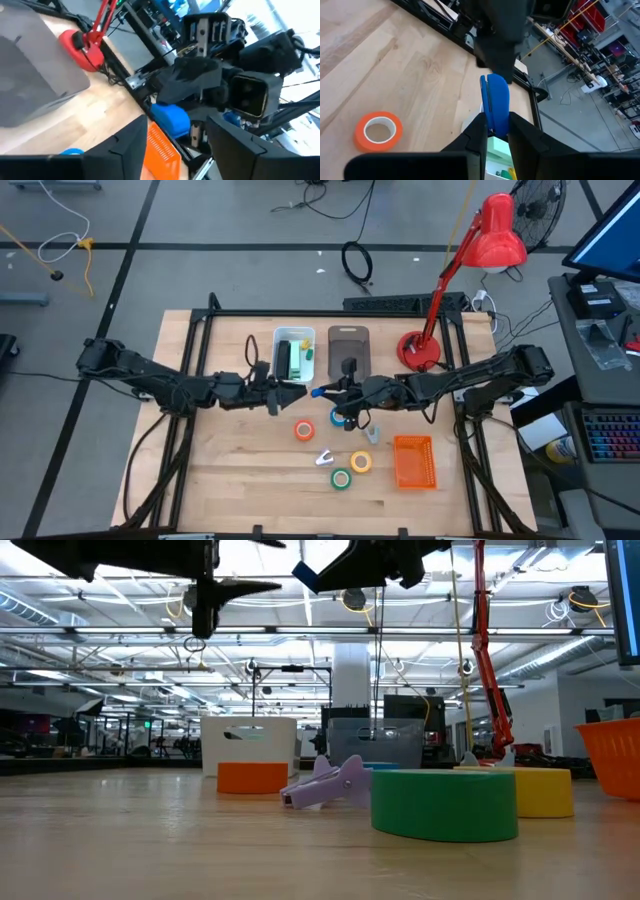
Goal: Pick and place Stapler, Stapler remover, tape
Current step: Put the blue stapler into the white bin
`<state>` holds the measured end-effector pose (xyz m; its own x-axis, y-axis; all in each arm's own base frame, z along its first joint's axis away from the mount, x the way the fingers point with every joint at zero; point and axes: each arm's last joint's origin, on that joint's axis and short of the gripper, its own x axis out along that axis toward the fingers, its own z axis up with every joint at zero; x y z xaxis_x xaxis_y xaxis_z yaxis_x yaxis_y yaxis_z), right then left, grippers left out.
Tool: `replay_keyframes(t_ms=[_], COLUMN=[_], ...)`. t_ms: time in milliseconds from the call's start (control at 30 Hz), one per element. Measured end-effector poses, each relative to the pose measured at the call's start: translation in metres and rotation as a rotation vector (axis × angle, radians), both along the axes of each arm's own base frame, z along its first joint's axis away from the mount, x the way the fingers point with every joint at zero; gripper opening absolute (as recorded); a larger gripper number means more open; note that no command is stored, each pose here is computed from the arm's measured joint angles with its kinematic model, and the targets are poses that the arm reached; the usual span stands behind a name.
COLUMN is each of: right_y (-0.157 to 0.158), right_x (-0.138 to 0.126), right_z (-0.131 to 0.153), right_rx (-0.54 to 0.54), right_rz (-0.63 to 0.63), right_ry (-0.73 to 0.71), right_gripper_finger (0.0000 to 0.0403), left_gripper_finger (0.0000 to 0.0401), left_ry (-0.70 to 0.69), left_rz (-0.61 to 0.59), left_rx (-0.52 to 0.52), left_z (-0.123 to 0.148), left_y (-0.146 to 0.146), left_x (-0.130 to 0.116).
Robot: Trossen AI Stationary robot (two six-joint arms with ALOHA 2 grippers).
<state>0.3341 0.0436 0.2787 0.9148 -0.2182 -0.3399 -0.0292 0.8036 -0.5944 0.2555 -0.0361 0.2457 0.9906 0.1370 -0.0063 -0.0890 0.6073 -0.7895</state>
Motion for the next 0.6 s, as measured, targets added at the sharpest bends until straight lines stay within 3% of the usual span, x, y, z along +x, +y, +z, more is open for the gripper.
replay_keyframes(t_ms=[300, 600], right_y=[-0.004, -0.005], right_x=[-0.001, -0.004], right_z=[-0.002, -0.007], right_rx=[-0.034, -0.046], right_rz=[-0.075, -0.096], right_ry=[0.026, 0.083], right_gripper_finger=[0.0050, 0.0050], left_gripper_finger=[0.0207, 0.0180], left_ry=[0.008, 0.090], left_rz=[0.027, 0.054], left_rx=[-0.036, 0.096], left_z=[-0.007, 0.006], left_y=[-0.001, 0.004], left_x=[0.011, 0.037])
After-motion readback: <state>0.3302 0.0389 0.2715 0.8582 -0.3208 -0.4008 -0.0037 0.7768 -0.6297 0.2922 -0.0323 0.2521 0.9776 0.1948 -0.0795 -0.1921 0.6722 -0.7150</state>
